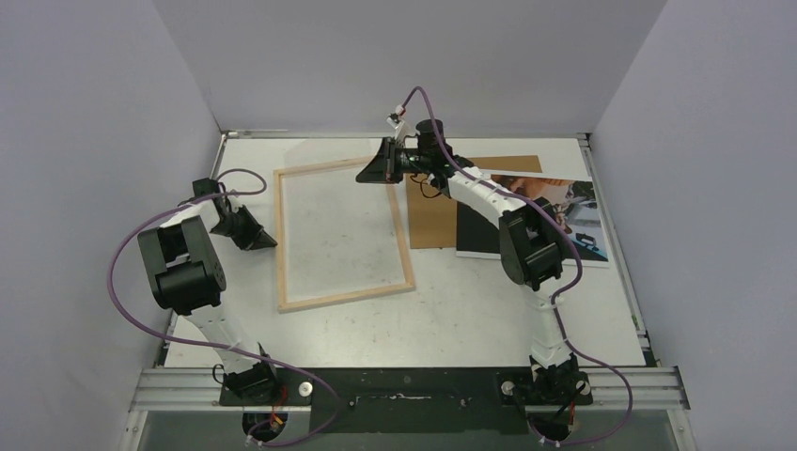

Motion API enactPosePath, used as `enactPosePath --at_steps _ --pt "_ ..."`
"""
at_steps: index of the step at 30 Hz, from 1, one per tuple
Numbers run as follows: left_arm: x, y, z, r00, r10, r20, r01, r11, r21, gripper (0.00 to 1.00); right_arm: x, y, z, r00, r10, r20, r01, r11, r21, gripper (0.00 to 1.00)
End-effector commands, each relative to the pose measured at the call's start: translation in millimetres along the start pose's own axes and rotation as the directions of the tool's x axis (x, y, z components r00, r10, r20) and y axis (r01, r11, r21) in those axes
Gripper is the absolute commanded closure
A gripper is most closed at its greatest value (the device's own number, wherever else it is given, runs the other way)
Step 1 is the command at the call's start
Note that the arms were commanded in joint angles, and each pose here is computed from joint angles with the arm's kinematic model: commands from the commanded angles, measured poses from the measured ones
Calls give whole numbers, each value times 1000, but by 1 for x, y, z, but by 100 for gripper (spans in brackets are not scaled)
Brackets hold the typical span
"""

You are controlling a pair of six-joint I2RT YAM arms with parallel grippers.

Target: Put the photo into the frame

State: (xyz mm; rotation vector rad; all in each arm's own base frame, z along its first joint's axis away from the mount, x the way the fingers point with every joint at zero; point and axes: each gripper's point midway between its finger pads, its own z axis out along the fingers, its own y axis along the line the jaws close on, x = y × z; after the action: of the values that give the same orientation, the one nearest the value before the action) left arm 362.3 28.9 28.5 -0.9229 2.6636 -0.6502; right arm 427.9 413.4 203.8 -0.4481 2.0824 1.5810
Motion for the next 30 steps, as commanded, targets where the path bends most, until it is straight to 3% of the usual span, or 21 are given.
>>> enactPosePath --at_steps 1,12,23,30 --pt "-9 8 8 1000 24 10 -23 999 -37 99 -26 39 -3 996 -63 67 69 993 -93 100" --pt "-12 6 6 1000 19 14 -19 999 -38 99 -36 46 2 993 46 105 -30 988 -149 100" --pt "-51 -13 -51 977 5 215 3 999 -38 95 -53 94 -15 990 50 131 -20 975 -222 100" --pt "-72 -10 -95 929 -22 369 67 992 -110 88 -51 133 -15 990 79 118 -49 970 -240 100"
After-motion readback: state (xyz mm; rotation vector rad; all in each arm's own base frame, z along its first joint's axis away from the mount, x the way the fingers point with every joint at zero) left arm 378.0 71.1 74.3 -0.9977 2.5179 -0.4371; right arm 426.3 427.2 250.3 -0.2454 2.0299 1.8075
